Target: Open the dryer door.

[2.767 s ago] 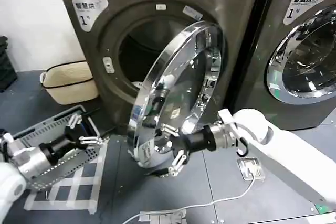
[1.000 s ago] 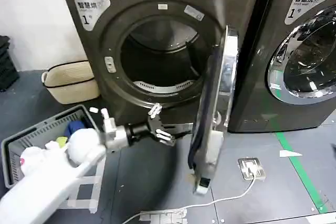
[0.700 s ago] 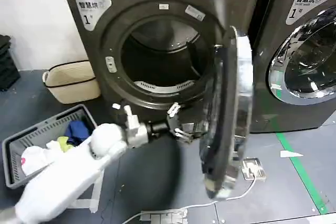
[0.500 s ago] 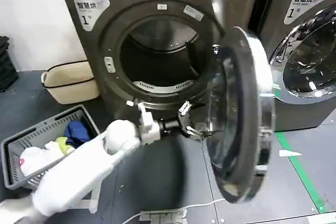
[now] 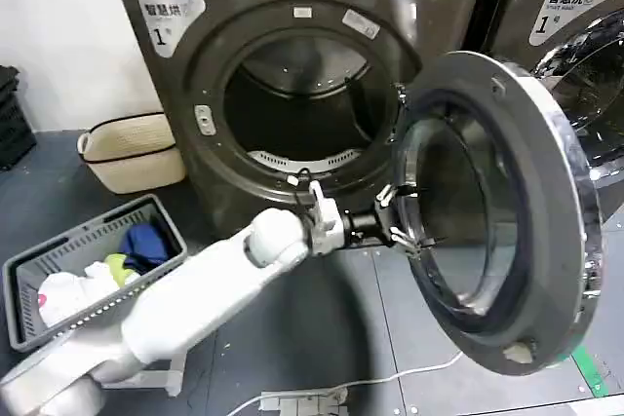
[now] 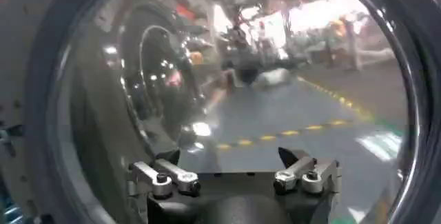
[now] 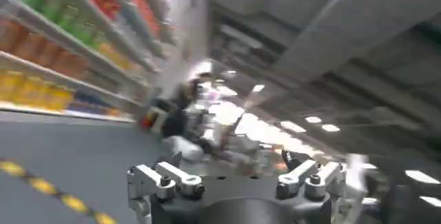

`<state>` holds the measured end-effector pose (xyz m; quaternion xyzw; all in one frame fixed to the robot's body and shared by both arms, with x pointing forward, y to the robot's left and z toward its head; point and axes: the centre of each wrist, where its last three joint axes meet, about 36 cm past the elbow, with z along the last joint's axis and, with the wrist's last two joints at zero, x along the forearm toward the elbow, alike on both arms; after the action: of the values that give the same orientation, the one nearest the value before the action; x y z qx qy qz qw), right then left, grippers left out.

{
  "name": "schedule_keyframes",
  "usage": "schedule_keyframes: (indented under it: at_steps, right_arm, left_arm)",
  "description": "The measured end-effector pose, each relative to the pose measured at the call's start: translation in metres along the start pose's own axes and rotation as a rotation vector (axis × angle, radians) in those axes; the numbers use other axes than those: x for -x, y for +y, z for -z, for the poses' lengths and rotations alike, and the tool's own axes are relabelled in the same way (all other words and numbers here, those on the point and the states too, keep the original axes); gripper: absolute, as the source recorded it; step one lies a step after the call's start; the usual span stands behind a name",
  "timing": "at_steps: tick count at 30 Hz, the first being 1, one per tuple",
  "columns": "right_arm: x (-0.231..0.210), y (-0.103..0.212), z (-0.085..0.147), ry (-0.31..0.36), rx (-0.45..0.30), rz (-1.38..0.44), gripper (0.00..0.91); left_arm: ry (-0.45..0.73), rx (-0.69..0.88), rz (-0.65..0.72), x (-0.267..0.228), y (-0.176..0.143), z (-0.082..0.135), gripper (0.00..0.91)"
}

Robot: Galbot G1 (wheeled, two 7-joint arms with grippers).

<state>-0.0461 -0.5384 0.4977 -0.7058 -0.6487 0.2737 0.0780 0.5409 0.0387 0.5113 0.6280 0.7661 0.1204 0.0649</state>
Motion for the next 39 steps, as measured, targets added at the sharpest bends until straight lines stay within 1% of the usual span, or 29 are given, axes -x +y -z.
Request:
schedule_keyframes:
  at_steps: [7, 12, 19, 25, 39]
  right_arm:
    - [0.008, -0.025, -0.003, -0.009, -0.023, -0.082, 0.907]
    - [0.011, -0.037, -0.005, -0.014, -0.043, -0.122, 0.907]
    - [0.012, -0.042, -0.006, -0.016, -0.042, -0.145, 0.907]
    - [0.012, -0.044, -0.006, -0.022, -0.045, -0.148, 0.907]
    - [0.011, -0.04, -0.006, -0.02, -0.039, -0.133, 0.907]
  left_arm:
    - [-0.004, -0.006, -0.026, 0.037, 0.002, 0.002, 0.907]
    - [0.001, -0.027, -0.006, 0.06, 0.006, 0.006, 0.907]
    - [0.014, -0.046, 0.046, 0.087, 0.01, 0.014, 0.907]
    - [0.011, -0.09, 0.104, 0.101, 0.009, 0.016, 0.907]
    - [-0.002, -0.1, 0.089, 0.102, 0.009, 0.02, 0.907]
